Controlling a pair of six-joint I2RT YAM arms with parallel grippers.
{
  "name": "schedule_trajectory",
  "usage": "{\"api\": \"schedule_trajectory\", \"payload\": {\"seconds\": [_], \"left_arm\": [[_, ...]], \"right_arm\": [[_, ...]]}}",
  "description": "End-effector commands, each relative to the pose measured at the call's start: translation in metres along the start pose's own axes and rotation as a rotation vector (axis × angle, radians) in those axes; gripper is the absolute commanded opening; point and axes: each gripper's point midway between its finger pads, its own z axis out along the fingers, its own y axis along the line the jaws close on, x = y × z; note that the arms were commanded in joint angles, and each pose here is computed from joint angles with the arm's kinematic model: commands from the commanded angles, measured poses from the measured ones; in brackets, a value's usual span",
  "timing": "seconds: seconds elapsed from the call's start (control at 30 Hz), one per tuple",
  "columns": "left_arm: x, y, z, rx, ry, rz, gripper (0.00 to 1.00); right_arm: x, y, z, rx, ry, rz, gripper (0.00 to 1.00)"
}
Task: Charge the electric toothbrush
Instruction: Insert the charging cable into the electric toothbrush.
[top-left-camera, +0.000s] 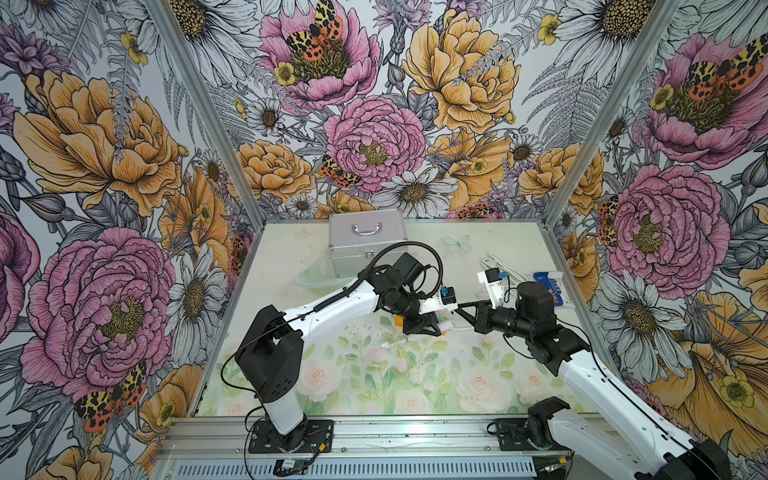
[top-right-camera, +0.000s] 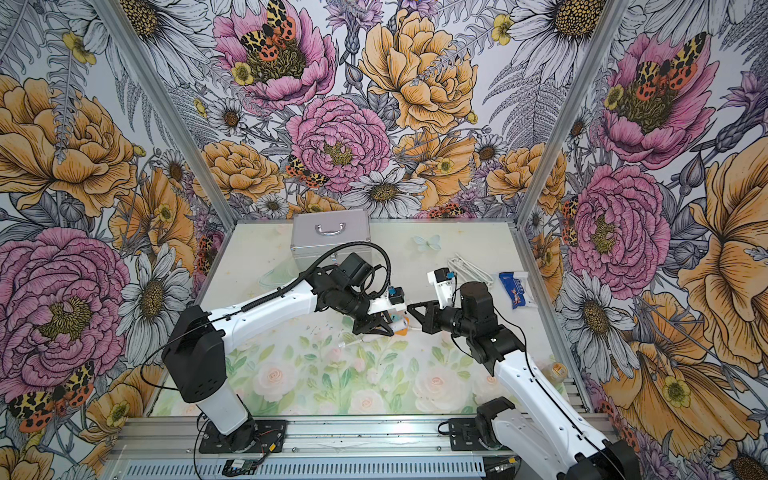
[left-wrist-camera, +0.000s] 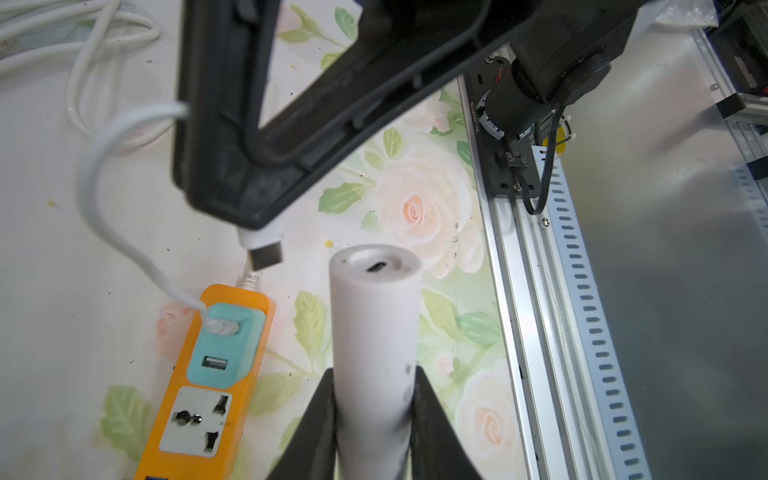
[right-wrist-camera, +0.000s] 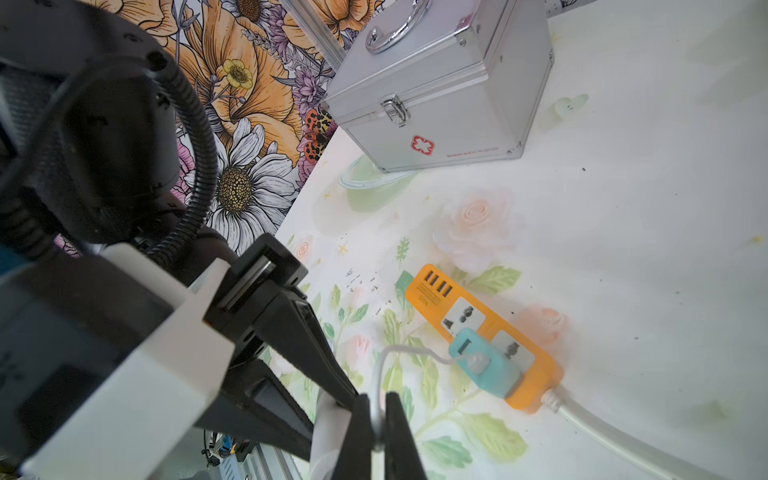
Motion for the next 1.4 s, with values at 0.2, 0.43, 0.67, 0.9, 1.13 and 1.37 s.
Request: {"api": "schedule_trajectory", "payload": {"seconds": [0.2, 0.43, 0.67, 0.9, 1.13, 1.37], "left_arm": [[-0.005, 0.008, -0.011, 0.029, -0.056, -0.053, 0.14], [-0.004, 0.012, -0.007, 0.039, -0.056, -0.065, 0.14], [-0.012, 0.013, -0.010, 0.051, -0.080, -0.052, 0.14], [-0.017, 0.015, -0.017, 0.057, -0.107, -0.046, 0.14], [-0.022, 0.011, -0.021, 0.062, -0.123, -0.034, 0.14], [-0.035, 0.006, -0.028, 0.084, -0.161, -0.019, 0.14]], "right_arm": [[-0.016, 0.013, -0.006, -0.045, -0.049, -0.033, 0.00], [-0.017, 0.022, -0.009, -0.082, -0.046, -0.045, 0.00], [-0.014, 0.027, -0.010, -0.108, -0.034, -0.041, 0.00], [-0.008, 0.024, -0.009, -0.108, -0.022, -0.029, 0.00], [-0.009, 0.020, -0.005, -0.092, -0.019, -0.027, 0.00], [-0.007, 0.019, -0.002, -0.102, -0.007, -0.026, 0.00]]}}
